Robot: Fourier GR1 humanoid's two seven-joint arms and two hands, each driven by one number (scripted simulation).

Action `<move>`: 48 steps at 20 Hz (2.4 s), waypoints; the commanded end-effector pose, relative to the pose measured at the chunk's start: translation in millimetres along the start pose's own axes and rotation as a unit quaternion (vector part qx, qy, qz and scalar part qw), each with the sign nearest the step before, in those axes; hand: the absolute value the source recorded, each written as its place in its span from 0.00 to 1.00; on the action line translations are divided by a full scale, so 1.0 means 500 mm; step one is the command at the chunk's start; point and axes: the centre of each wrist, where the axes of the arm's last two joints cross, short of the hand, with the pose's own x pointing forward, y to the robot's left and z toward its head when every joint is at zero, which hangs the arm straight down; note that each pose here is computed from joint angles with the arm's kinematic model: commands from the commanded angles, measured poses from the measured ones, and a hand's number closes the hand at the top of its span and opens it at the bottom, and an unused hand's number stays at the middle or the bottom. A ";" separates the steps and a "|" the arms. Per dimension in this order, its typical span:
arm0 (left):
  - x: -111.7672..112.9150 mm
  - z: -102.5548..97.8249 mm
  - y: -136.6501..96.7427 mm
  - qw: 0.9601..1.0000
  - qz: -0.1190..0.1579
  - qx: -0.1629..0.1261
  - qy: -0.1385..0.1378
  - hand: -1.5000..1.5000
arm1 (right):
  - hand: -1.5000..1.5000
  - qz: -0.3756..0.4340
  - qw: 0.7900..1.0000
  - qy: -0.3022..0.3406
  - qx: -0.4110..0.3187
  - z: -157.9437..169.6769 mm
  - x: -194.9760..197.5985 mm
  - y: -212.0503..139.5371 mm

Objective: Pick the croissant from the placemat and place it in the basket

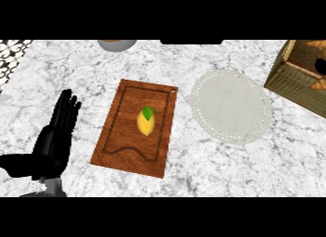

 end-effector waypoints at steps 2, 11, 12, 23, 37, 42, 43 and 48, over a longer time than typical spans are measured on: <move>-0.012 -0.006 0.009 1.000 0.003 -0.007 0.008 0.50 | 1.00 -0.008 1.000 0.006 -0.002 -0.013 -0.021 0.046; -0.005 -0.010 -0.013 1.000 -0.003 0.003 -0.004 0.50 | 1.00 -0.032 0.999 0.008 0.001 -0.023 -0.089 0.073; 0.011 -0.002 -0.031 1.000 0.002 -0.001 0.005 0.50 | 1.00 -0.042 0.999 0.027 0.005 -0.055 -0.141 0.063; 0.004 0.000 0.014 1.000 0.003 -0.003 -0.003 0.50 | 0.00 -0.036 0.998 0.044 0.015 -0.075 -0.205 0.072; -0.004 -0.007 -0.015 1.000 -0.003 0.008 -0.006 0.50 | 0.00 -0.128 0.982 0.001 -0.136 -0.076 -0.139 0.008; 0.018 -0.013 0.004 1.000 -0.011 0.009 0.002 0.50 | 0.00 -0.114 0.978 0.025 -0.171 -0.078 -0.170 -0.065; 0.015 0.012 0.015 1.000 -0.012 0.000 0.005 0.50 | 0.00 -0.107 0.979 0.038 -0.172 -0.090 -0.179 -0.098; 0.018 -0.013 0.027 1.000 -0.012 0.011 -0.008 0.50 | 0.00 -0.177 0.957 0.070 -0.221 -0.067 -0.263 -0.152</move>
